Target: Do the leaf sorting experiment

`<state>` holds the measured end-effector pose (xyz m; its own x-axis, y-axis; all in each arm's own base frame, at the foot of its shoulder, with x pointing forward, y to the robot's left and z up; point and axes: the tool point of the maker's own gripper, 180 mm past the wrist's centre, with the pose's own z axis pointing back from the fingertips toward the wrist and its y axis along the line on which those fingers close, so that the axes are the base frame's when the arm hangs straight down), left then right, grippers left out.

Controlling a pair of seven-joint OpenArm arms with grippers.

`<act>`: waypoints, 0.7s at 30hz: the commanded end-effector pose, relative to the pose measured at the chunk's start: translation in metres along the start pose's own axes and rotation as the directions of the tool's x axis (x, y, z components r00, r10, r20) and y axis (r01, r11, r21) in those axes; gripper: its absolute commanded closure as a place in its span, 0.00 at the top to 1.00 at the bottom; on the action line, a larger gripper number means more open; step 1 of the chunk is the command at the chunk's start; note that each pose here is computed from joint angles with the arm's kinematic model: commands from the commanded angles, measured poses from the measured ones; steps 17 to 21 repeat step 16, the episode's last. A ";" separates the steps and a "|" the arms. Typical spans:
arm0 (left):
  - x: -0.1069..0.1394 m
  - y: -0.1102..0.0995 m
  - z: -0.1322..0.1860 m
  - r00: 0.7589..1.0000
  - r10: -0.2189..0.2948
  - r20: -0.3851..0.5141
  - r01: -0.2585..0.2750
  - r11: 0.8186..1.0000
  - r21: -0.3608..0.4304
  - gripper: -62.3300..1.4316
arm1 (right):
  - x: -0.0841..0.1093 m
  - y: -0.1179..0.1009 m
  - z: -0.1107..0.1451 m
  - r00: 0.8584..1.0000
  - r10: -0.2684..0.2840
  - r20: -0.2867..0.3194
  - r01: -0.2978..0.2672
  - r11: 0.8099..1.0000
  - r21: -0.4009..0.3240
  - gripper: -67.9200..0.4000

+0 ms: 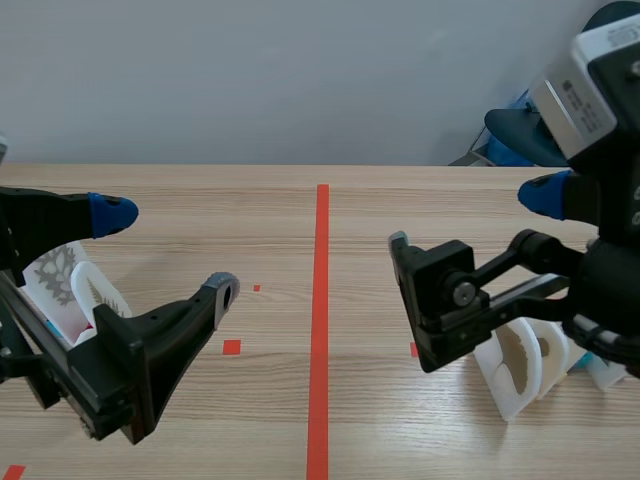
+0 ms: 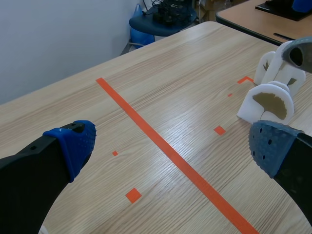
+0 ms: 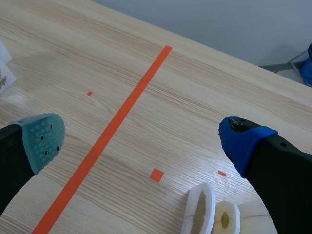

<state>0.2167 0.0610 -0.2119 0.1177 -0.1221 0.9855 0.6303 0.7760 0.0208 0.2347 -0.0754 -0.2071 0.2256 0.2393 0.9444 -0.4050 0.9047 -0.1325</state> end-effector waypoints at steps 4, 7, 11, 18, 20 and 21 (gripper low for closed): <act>0.007 0.000 0.000 1.000 0.001 0.027 -0.001 1.000 -0.001 1.00 | -0.016 0.000 0.003 0.999 -0.010 -0.043 0.010 1.000 -0.002 1.00; 0.007 0.000 0.000 1.000 0.001 0.027 -0.001 1.000 -0.001 1.00 | -0.016 0.000 0.003 0.999 -0.012 -0.038 0.012 1.000 -0.001 1.00; 0.007 0.000 0.000 1.000 0.001 0.027 -0.001 1.000 -0.001 1.00 | -0.015 0.000 0.003 0.999 -0.012 -0.034 0.012 1.000 -0.001 1.00; 0.007 0.000 0.000 1.000 0.001 0.027 -0.001 1.000 -0.001 1.00 | -0.013 0.000 0.003 1.000 -0.013 -0.023 0.013 1.000 -0.001 1.00; 0.007 0.000 0.000 1.000 0.001 0.027 -0.001 1.000 -0.001 1.00 | -0.013 0.000 0.003 1.000 -0.013 -0.023 0.013 1.000 -0.001 1.00; 0.007 0.000 0.000 1.000 0.001 0.027 -0.001 1.000 -0.001 1.00 | -0.013 0.000 0.003 1.000 -0.013 -0.023 0.013 1.000 -0.001 1.00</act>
